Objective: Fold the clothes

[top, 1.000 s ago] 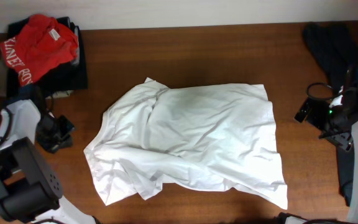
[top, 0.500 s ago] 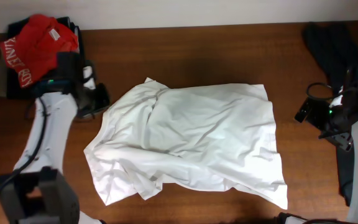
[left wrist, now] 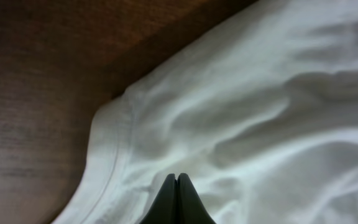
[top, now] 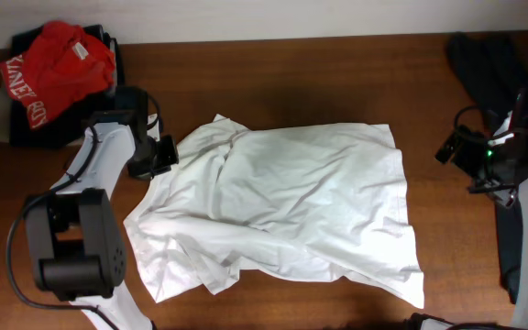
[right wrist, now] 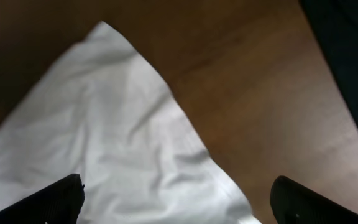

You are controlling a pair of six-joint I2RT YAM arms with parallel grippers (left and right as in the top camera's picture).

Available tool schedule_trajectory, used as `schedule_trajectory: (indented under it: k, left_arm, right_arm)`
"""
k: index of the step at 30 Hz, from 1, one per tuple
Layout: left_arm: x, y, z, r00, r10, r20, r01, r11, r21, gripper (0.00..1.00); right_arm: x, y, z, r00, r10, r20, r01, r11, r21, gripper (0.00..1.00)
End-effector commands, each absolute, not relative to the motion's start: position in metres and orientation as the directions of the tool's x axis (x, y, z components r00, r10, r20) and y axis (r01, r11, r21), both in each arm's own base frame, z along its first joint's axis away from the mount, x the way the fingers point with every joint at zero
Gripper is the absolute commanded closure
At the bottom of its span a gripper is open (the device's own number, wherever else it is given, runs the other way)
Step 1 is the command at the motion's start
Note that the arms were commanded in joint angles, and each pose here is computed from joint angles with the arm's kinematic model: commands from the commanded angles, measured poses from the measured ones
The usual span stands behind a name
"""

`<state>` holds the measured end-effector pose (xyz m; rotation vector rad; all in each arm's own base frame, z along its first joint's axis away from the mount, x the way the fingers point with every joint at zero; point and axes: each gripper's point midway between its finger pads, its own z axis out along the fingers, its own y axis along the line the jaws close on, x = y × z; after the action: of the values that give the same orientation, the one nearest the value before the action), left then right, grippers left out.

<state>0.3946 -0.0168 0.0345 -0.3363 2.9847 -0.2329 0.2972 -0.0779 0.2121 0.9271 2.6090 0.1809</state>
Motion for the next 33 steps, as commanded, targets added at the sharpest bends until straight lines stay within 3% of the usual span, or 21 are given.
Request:
schedule_trajectory:
  k: [1,11,17,18,19,22,24,28,33]
  left_arm:
    - [0.399,-0.01,0.016,-0.972,-0.212,-0.104,-0.197,0.971,-0.138,0.99]
    - [0.406,-0.009,0.009,-0.969,-0.213,-0.121,-0.196,0.971,-0.135,0.99]
    - [0.404,-0.009,0.009,-0.97,-0.213,-0.113,-0.198,0.971,-0.131,0.99]
    - [0.403,-0.009,0.008,-0.971,-0.213,-0.11,-0.198,0.972,-0.13,0.99]
    - [0.402,-0.009,0.008,-0.971,-0.213,-0.105,-0.199,0.972,-0.129,0.99]
    - [0.402,-0.008,0.008,-0.971,-0.213,-0.106,-0.199,0.972,-0.127,0.99]
    - [0.402,-0.005,0.008,-0.971,-0.213,-0.11,-0.202,0.974,-0.106,0.99]
    - [0.402,0.001,0.007,-0.97,-0.214,-0.116,-0.207,0.976,-0.074,0.99]
    - [0.403,0.009,0.007,-0.966,-0.225,-0.123,-0.22,0.974,-0.053,0.99]
  right_arm:
    - [0.312,-0.064,0.222,-0.712,0.633,-0.302,0.543,0.77,0.334,0.01]
    - [0.346,0.0,0.19,-0.799,0.564,-0.21,0.462,0.798,0.386,0.01]
    - [0.368,0.044,0.146,-0.885,0.426,-0.187,0.359,0.881,0.309,0.0]
    - [0.37,0.045,0.137,-0.891,0.414,-0.187,0.357,0.893,0.275,0.04]
    - [0.372,0.046,0.128,-0.897,0.402,-0.185,0.355,0.903,0.243,0.16]
    - [0.38,0.047,0.116,-0.899,0.396,-0.186,0.352,0.908,0.228,0.37]
    - [0.389,0.047,0.111,-0.896,0.396,-0.2,0.349,0.907,0.235,0.58]
    - [0.408,0.049,0.107,-0.884,0.397,-0.248,0.335,0.906,0.258,0.84]
    - [0.42,0.049,0.099,-0.878,0.397,-0.267,0.329,0.906,0.267,0.93]
